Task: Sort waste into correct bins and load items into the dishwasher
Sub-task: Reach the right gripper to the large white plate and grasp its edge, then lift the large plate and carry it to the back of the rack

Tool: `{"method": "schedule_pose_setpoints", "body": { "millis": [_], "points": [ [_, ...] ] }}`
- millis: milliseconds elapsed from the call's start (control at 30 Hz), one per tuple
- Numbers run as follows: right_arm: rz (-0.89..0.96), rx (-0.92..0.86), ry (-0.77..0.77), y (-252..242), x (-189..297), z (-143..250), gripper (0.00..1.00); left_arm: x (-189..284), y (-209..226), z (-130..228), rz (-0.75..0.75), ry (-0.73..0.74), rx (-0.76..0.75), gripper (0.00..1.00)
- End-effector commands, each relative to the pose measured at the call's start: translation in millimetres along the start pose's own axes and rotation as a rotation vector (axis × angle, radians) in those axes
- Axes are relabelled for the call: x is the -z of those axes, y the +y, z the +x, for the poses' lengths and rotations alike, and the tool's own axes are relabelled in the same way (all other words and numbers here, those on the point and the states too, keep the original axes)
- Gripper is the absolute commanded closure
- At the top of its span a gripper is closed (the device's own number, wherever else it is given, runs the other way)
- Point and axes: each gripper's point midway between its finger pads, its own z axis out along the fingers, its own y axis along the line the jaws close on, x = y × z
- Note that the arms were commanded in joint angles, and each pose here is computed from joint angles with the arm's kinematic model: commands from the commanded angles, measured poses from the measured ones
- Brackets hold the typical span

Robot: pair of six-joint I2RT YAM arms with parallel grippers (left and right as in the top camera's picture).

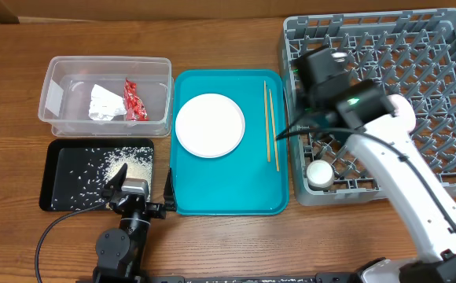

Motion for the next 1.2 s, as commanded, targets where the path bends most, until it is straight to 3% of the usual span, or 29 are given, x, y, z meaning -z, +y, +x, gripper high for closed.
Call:
{"method": "schedule_pose_setpoints", "body": {
  "millis": [0, 133, 300, 500, 600, 700, 800, 867, 967, 1167],
  "points": [
    [-0.321, 0.081, 0.172, 83.1, -9.8, 41.8, 0.50, 0.0, 1.1, 0.1, -0.003, -0.004, 0.019, 0.00],
    [-0.338, 0.145, 0.166, 122.2, -42.2, 56.9, 0.47, 0.0, 1.1, 0.1, -0.003, -0.004, 0.019, 0.00],
    [-0.122, -0.003, 0.157, 107.5, -103.3, 58.2, 0.46, 0.0, 1.1, 0.1, -0.003, -0.004, 0.019, 0.00],
    [-0.140, -0.025, 0.267, 120.2, -154.6, 83.8, 0.48, 0.0, 1.1, 0.1, -0.003, -0.004, 0.019, 0.00],
    [-0.121, -0.033, 0.314, 119.5, -172.2, 97.7, 0.55, 0.0, 1.1, 0.1, -0.003, -0.004, 0.019, 0.00],
    [-0.094, -0.072, 0.347, 116.2, -179.5, 107.0, 0.69, 0.0, 1.1, 0.1, -0.003, -0.004, 0.019, 0.00],
    [-0.084, -0.072, 0.354, 113.7, -176.7, 108.2, 0.91, 0.0, 1.1, 0.1, -0.003, -0.004, 0.019, 0.00],
    [-0.071, -0.069, 0.335, 108.1, -168.4, 100.5, 0.96, 0.0, 1.2, 0.1, -0.003, -0.004, 0.019, 0.00],
    [-0.085, -0.021, 0.252, 105.1, -142.7, 74.8, 0.96, 0.0, 1.1, 0.1, -0.003, -0.004, 0.019, 0.00],
    [-0.061, 0.046, -0.106, 79.0, -42.2, -7.1, 0.96, 0.0, 1.1, 0.1, -0.003, -0.004, 0.019, 0.00]
  ]
}}
